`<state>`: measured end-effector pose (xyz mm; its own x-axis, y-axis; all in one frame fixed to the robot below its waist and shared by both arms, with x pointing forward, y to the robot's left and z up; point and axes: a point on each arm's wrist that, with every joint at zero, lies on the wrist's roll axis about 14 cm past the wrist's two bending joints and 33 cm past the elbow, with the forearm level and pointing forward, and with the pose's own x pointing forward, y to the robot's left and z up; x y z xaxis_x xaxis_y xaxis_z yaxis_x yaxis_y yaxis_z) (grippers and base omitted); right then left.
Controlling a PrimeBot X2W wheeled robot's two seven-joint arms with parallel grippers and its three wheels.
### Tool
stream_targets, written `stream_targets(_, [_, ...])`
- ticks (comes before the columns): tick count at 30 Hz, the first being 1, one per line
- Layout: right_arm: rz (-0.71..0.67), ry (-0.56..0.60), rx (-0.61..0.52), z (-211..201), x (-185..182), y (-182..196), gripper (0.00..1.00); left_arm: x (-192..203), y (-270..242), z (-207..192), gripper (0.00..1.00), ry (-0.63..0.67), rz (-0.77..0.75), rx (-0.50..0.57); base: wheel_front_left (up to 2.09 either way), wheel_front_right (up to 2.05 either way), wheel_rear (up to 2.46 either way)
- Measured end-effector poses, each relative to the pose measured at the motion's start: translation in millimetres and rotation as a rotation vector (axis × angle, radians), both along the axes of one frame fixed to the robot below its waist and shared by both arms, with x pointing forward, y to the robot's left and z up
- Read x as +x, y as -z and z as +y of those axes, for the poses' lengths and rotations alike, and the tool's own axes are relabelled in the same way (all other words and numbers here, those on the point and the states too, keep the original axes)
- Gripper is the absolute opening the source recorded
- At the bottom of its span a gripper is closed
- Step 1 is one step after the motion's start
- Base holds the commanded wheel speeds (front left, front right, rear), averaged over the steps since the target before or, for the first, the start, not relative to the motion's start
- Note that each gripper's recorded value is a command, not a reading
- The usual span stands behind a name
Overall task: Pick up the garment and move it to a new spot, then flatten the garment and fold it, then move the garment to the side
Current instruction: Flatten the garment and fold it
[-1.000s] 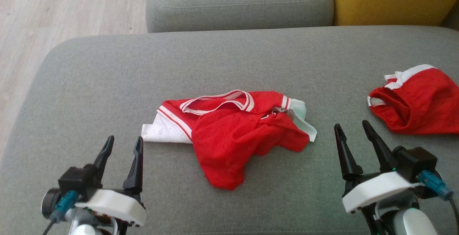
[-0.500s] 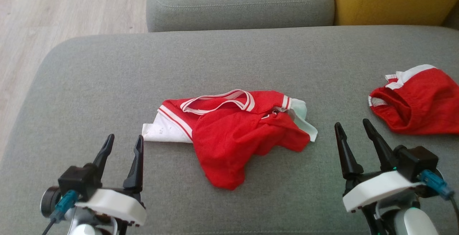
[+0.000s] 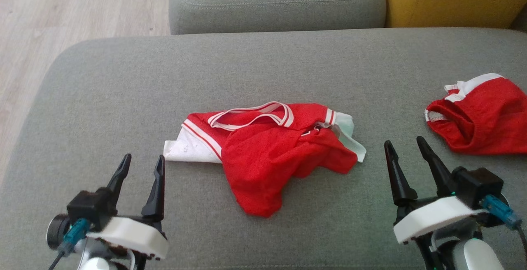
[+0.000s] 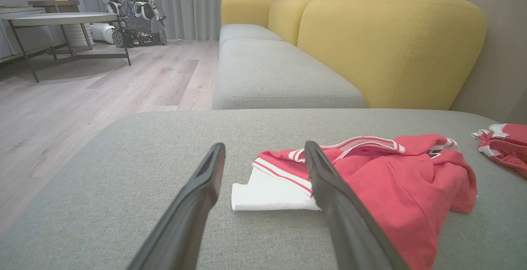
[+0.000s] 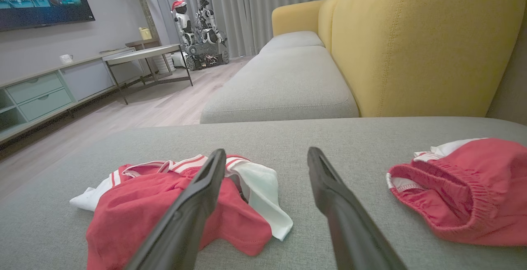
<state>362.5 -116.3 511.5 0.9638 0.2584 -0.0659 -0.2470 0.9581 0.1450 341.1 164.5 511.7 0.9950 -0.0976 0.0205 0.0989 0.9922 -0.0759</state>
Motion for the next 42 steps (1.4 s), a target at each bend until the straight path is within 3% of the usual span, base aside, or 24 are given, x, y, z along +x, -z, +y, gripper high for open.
stream_targets(6, [0.023,-0.031,-0.001,10,0,6,1.0,1,3,2,1.0,-0.006,0.009,0.001,0.0,0.0,0.0])
stream_targets(15, [0.207,-0.348,-0.001,109,-25,57,1.0,9,4,12,1.0,-0.036,0.011,0.001,0.0,0.0,0.0])
stream_targets(21, [0.331,-0.505,-0.013,151,-40,94,1.0,11,10,23,1.0,-0.077,0.02,0.003,0.0,0.0,0.0])
stream_targets(28, [0.414,-0.554,-0.057,161,-29,126,1.0,18,10,31,1.0,-0.109,0.009,-0.015,0.0,0.0,0.0])
stream_targets(29, [0.414,-0.56,-0.056,162,-29,126,0.72,17,12,32,1.0,-0.112,0.016,-0.013,0.0,0.0,0.0])
stream_targets(30, [0.415,-0.566,-0.052,164,-29,126,0.25,17,14,32,1.0,-0.113,0.021,-0.012,0.0,0.0,0.0])
stream_targets(31, [0.41,-0.571,-0.042,166,-30,125,0.0,17,15,33,1.0,-0.114,0.021,-0.012,0.0,0.0,0.0])
stream_targets(36, [0.361,-0.593,-0.013,174,-30,109,0.0,20,14,28,1.0,-0.1,0.014,-0.014,0.0,0.0,0.0])
stream_targets(42, [0.218,-0.577,0.052,177,-17,62,0.0,26,11,18,1.0,-0.067,0.003,-0.018,0.0,0.0,0.0])
